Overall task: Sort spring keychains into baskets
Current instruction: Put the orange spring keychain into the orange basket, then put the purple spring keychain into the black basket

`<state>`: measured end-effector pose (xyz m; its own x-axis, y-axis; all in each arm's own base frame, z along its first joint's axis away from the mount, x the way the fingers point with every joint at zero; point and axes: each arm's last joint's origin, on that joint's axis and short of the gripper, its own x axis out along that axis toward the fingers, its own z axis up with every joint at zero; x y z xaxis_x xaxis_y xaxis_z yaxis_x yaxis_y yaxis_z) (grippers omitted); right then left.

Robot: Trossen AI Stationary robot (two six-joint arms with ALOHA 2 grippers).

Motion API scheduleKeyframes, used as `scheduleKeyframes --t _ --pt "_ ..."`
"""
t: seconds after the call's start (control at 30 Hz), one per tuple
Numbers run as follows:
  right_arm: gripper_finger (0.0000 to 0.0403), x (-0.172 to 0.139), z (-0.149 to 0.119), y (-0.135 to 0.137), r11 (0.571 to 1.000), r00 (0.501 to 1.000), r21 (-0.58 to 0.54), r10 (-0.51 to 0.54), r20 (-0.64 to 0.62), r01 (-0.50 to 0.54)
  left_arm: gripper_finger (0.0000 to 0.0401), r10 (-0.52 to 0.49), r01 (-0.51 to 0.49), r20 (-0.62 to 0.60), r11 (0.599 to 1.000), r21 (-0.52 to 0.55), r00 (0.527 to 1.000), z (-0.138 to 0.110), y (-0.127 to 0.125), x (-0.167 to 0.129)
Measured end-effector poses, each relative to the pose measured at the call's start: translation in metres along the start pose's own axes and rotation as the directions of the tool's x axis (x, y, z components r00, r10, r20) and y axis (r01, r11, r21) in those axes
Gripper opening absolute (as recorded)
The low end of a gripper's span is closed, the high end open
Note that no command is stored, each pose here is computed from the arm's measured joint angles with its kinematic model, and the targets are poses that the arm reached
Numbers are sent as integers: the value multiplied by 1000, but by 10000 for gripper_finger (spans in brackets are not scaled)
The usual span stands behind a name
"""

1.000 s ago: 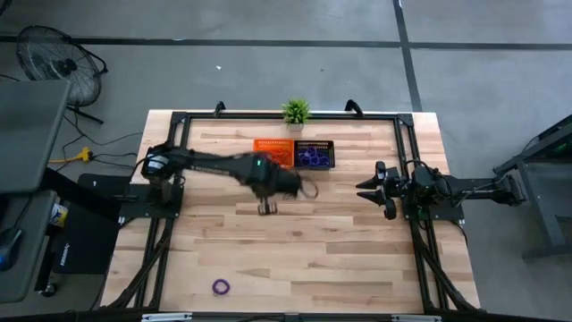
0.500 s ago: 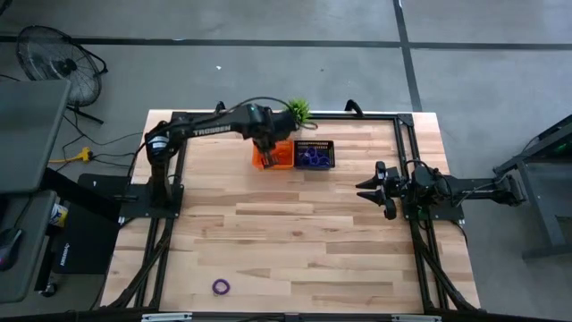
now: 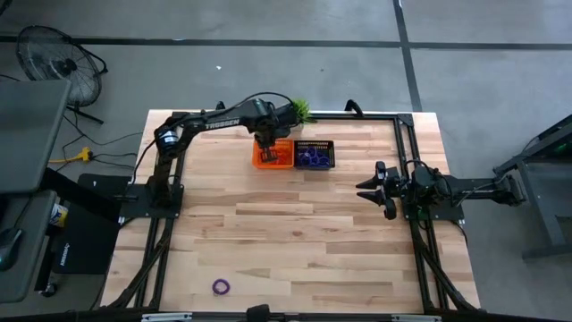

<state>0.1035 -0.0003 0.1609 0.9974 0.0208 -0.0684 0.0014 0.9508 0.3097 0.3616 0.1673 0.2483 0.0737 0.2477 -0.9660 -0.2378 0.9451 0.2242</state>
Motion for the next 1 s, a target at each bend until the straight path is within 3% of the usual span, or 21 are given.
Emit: scheduleKeyframes --t 0.17,0.53,0.73,1.0 --pt "124 0 0 0 1000 1000 0 0 0 0 19 -3 3 -14 1000 11 1000 2 -1 7" --pt "124 0 0 0 1000 1000 0 0 0 0 122 -21 23 -34 999 44 999 2 -5 11" --pt "124 0 0 0 1000 1000 0 0 0 0 141 -41 42 -46 999 33 998 1 -7 10" --pt "124 0 0 0 1000 1000 0 0 -1 0 142 -176 172 -10 975 -142 984 -6 -19 -14"
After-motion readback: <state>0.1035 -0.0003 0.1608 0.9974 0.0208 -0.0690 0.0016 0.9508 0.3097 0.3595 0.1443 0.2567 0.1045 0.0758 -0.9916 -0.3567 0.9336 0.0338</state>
